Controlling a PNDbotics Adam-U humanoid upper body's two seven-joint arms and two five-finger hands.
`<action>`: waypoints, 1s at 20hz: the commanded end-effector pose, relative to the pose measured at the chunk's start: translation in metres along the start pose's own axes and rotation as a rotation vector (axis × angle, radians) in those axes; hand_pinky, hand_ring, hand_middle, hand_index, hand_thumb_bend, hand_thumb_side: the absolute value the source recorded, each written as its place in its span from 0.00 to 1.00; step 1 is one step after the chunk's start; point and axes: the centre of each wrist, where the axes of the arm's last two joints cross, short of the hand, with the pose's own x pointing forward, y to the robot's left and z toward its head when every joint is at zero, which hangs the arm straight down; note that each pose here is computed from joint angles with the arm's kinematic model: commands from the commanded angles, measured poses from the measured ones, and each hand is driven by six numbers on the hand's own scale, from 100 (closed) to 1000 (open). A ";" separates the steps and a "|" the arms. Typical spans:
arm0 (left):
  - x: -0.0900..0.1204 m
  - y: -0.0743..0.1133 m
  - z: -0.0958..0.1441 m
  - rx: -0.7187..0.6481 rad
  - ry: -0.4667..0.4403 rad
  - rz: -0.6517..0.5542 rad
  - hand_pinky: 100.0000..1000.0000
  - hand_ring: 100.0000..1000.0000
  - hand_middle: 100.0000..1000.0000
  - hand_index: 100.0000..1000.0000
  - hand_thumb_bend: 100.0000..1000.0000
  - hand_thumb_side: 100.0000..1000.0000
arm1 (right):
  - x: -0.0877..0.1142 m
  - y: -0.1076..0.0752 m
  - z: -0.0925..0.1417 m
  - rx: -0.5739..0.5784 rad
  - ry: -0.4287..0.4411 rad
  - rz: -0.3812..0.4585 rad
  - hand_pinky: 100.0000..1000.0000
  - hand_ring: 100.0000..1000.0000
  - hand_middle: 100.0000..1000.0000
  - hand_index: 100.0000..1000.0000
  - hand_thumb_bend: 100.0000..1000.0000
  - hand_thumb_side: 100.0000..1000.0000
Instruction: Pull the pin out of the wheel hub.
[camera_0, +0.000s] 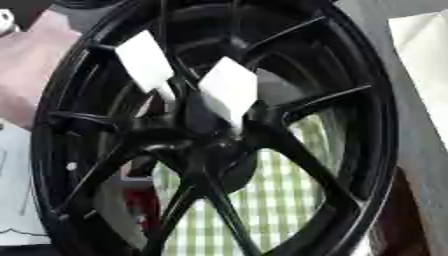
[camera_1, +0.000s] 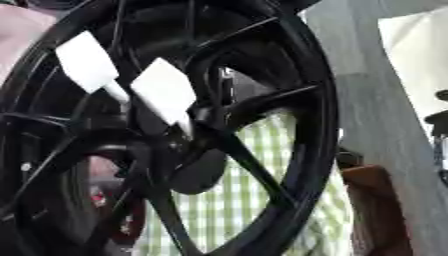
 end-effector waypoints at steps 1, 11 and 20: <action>0.005 0.011 0.005 -0.028 0.008 -0.031 0.77 0.71 0.65 0.78 0.02 0.13 | 0.005 -0.004 -0.004 0.000 -0.025 0.006 0.86 0.54 0.68 0.74 0.00 0.54; 0.012 0.007 -0.004 -0.160 -0.034 -0.054 0.80 0.75 0.72 0.83 0.09 0.18 | 0.005 -0.004 -0.003 0.006 -0.022 -0.001 0.86 0.54 0.68 0.74 0.00 0.54; 0.011 0.002 -0.012 -0.248 -0.051 -0.092 0.87 0.81 0.74 0.83 0.28 0.24 | 0.004 -0.003 -0.003 0.007 -0.018 -0.010 0.86 0.54 0.68 0.74 0.00 0.54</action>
